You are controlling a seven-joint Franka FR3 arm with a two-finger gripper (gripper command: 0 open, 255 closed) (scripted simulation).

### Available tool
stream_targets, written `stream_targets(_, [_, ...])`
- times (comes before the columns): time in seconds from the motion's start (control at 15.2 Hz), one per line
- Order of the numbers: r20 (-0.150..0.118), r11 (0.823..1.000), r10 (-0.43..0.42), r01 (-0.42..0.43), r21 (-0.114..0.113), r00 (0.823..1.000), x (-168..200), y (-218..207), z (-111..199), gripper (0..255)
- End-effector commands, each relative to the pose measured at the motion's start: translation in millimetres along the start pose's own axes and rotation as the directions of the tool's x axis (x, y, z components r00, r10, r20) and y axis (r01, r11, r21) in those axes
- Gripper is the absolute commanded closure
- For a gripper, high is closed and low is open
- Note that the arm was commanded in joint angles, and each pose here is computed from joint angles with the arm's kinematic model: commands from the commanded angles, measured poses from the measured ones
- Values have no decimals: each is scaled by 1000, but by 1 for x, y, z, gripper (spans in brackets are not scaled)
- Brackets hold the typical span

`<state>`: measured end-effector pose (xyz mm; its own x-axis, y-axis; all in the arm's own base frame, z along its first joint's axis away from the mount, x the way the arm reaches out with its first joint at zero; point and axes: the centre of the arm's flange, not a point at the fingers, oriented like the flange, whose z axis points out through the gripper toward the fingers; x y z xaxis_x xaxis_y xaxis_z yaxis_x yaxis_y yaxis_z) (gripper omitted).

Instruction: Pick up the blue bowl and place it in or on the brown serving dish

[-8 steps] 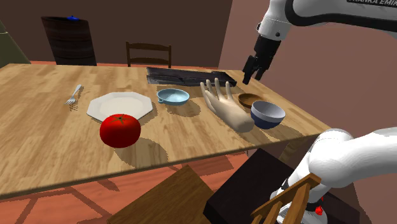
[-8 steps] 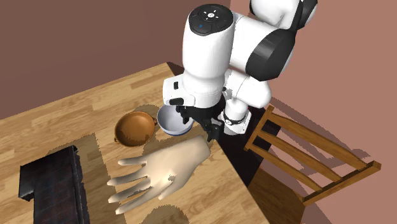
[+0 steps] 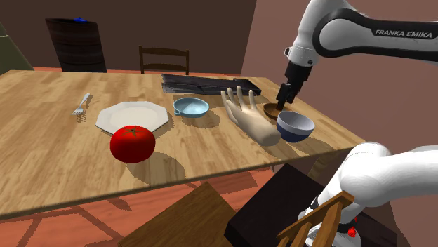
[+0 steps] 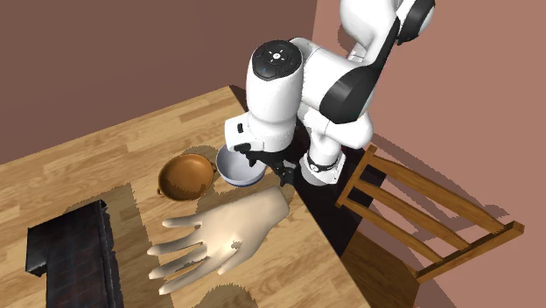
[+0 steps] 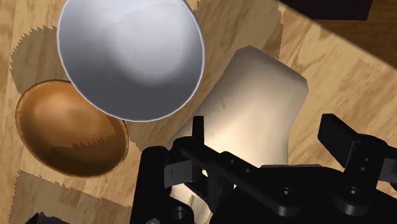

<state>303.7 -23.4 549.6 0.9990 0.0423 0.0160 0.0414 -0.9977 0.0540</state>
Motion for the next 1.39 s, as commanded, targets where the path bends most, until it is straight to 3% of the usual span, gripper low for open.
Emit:
stream_targets(0.0, [22, 999, -30, 30, -12, 999, -10, 7, 22, 0])
stream_targets(0.4, [84, 993, -108, 112, -41, 991, -37, 36, 79, 0])
stream_targets(0.92, [84, 993, -108, 112, -41, 991, -40, 38, 119, 0])
stream_targets(1.32, [84, 993, -108, 112, -41, 991, -40, 38, 119, 0])
